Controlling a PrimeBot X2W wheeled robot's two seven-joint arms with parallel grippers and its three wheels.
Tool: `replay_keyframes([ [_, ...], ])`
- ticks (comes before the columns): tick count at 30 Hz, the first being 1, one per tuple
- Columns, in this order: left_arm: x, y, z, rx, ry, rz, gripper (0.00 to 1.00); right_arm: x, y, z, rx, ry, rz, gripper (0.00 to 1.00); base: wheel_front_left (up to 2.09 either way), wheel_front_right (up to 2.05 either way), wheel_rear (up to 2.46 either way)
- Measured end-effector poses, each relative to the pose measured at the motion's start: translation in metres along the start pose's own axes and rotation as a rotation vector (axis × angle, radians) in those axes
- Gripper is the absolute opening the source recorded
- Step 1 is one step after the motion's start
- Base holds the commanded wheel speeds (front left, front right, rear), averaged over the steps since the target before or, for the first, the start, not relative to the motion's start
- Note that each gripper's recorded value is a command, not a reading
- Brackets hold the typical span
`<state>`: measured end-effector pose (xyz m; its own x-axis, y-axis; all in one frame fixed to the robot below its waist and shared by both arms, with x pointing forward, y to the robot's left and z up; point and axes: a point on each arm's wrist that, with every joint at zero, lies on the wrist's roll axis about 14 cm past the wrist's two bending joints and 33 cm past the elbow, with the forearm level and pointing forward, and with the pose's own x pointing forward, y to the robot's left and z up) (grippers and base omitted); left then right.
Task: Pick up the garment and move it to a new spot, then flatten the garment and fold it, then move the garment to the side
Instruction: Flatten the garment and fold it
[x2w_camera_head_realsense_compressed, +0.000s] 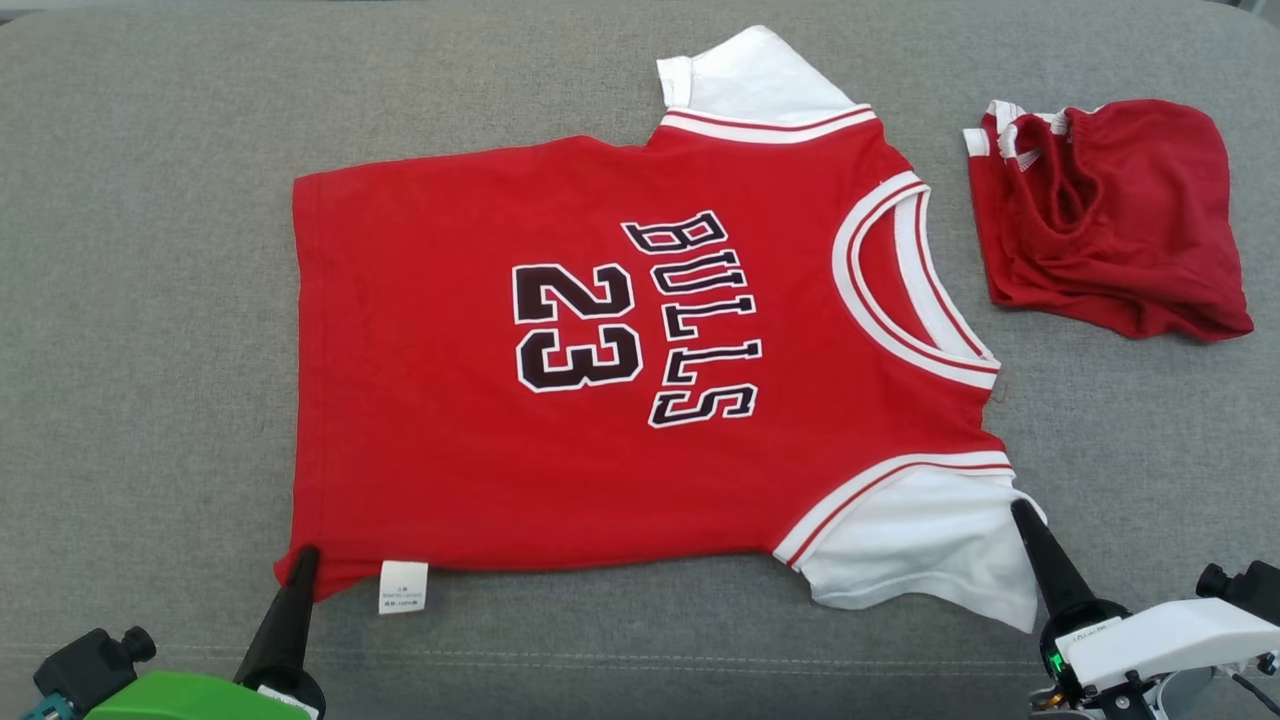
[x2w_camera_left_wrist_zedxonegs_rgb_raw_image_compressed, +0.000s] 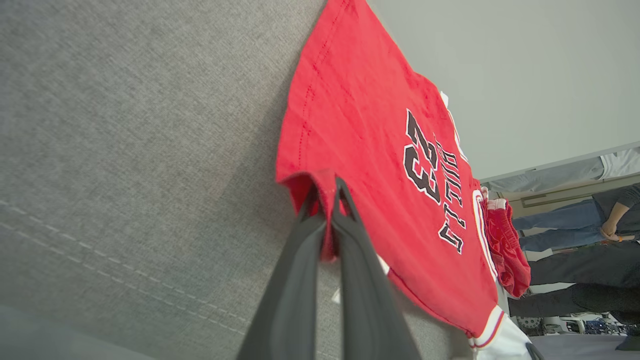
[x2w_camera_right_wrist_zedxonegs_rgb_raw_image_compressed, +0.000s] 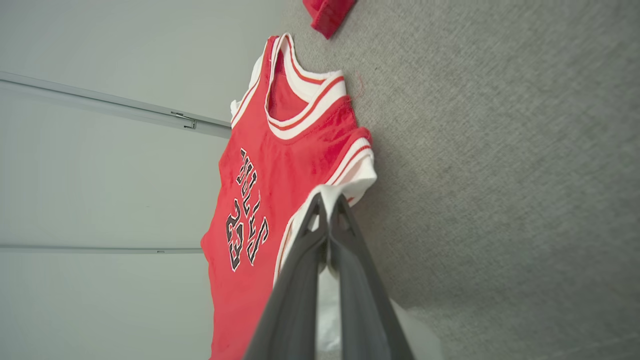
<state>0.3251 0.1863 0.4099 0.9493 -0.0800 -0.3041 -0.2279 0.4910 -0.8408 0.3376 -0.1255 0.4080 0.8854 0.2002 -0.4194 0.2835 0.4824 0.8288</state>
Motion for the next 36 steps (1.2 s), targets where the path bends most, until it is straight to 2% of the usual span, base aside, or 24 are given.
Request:
replay_keyframes([
  [24, 0.002, -0.005, -0.004, -0.022, 0.031, -0.014, 0.0, -0.001, -0.021, -0.013, -0.002, 0.063, -0.068, 0.0, 0.0, 0.0, 0.0],
  [36, 0.004, -0.016, 0.0, -0.024, 0.045, -0.05, 0.0, 0.002, -0.007, -0.01, 0.07, 0.075, -0.022, 0.0, 0.0, 0.0, 0.0],
])
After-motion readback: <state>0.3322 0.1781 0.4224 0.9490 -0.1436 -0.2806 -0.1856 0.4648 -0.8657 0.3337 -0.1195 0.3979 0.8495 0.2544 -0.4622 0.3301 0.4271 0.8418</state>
